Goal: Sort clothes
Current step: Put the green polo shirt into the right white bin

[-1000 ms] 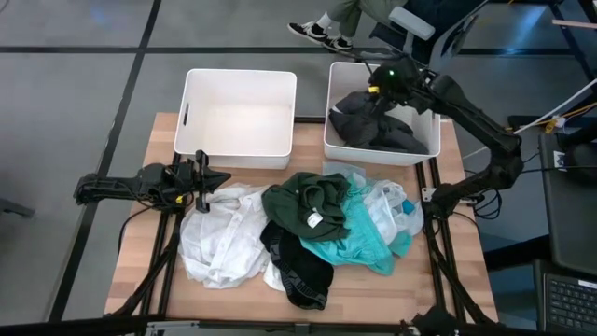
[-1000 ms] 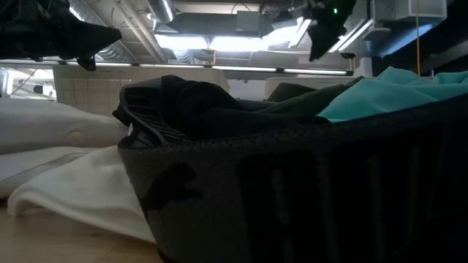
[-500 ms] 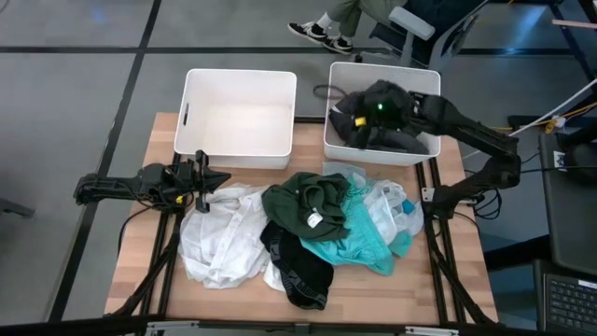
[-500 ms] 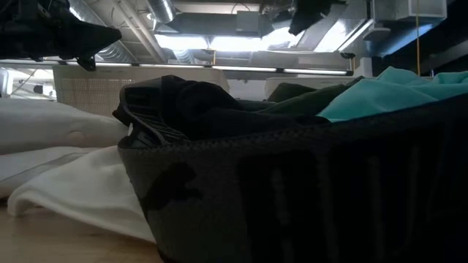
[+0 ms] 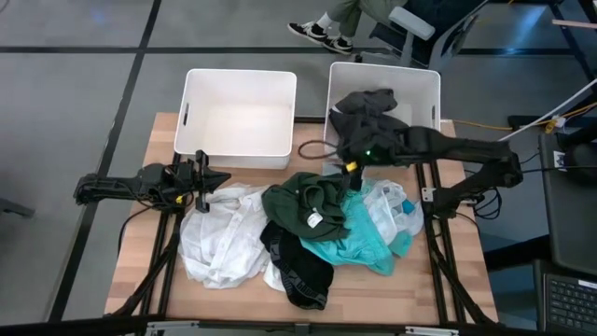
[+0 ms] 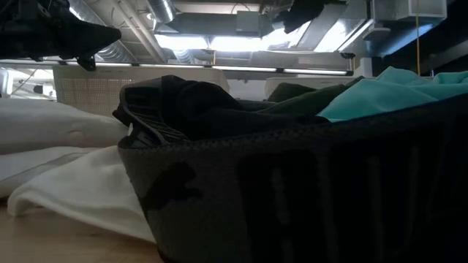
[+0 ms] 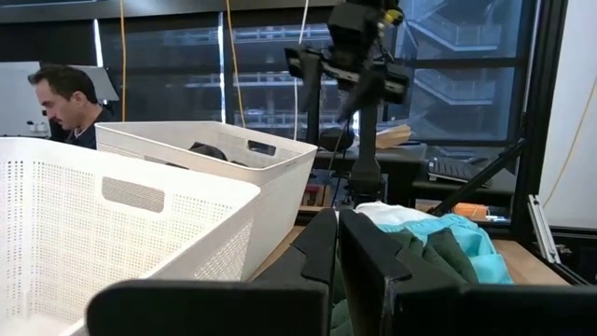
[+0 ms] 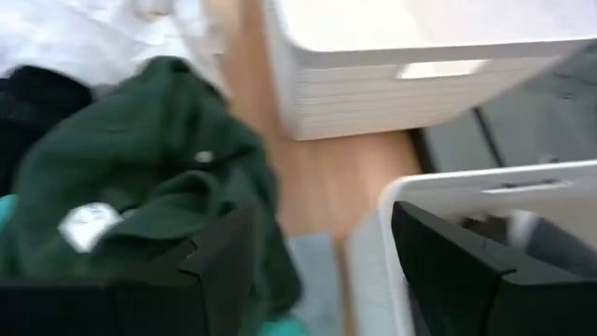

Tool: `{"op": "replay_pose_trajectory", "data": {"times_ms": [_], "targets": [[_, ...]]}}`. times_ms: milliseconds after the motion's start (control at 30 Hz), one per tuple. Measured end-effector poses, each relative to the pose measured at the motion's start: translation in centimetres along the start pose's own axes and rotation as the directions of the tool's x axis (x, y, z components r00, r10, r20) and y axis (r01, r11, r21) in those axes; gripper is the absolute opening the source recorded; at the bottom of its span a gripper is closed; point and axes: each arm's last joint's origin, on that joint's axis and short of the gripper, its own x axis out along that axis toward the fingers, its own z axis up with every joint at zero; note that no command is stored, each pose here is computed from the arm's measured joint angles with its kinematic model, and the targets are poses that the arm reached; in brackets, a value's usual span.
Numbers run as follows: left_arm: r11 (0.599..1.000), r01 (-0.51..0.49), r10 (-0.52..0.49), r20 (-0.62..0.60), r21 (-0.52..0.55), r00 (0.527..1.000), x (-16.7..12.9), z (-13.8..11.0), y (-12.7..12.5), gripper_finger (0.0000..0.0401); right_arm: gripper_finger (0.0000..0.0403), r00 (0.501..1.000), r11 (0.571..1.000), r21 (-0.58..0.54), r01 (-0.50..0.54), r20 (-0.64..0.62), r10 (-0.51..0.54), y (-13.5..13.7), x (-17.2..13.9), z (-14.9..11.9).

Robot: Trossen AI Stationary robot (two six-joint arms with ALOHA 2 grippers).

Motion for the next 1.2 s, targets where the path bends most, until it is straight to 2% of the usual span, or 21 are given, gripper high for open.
{"op": "replay_pose_trajectory", "data": {"times_ms": [167, 400, 600, 933, 1200], "targets": [[1.000, 0.000, 0.000, 0.000, 0.000, 1.000, 0.0, 0.0, 0.0, 0.0008, 0.0246, 0.997, 0.996, -0.031, -0.079, -0.004, 0.079, 2.2, 1.8, -1.1], [1.000, 0.000, 0.000, 0.000, 0.000, 1.000, 0.0, 0.0, 0.0, 0.0008, 0.0246, 0.992, 0.991, -0.057, -0.124, 0.012, 0.125, 4.9, 3.9, -2.7], [1.000, 0.000, 0.000, 0.000, 0.000, 1.000, 0.0, 0.0, 0.0, 0.0008, 0.0246, 0.975, 0.973, -0.056, -0.223, -0.013, 0.223, 6.9, 5.1, -4.3], [1.000, 0.000, 0.000, 0.000, 0.001, 1.000, 0.0, 0.0, 0.0, 0.0008, 0.0246, 0.963, 0.957, -0.102, -0.270, -0.015, 0.270, 9.3, 6.2, -6.4], [1.000, 0.000, 0.000, 0.003, -0.001, 1.000, 0.0, 0.0, 0.0, 0.0008, 0.0246, 0.959, 0.957, -0.076, -0.280, -0.059, 0.276, 10.7, 7.7, -7.7]]}}
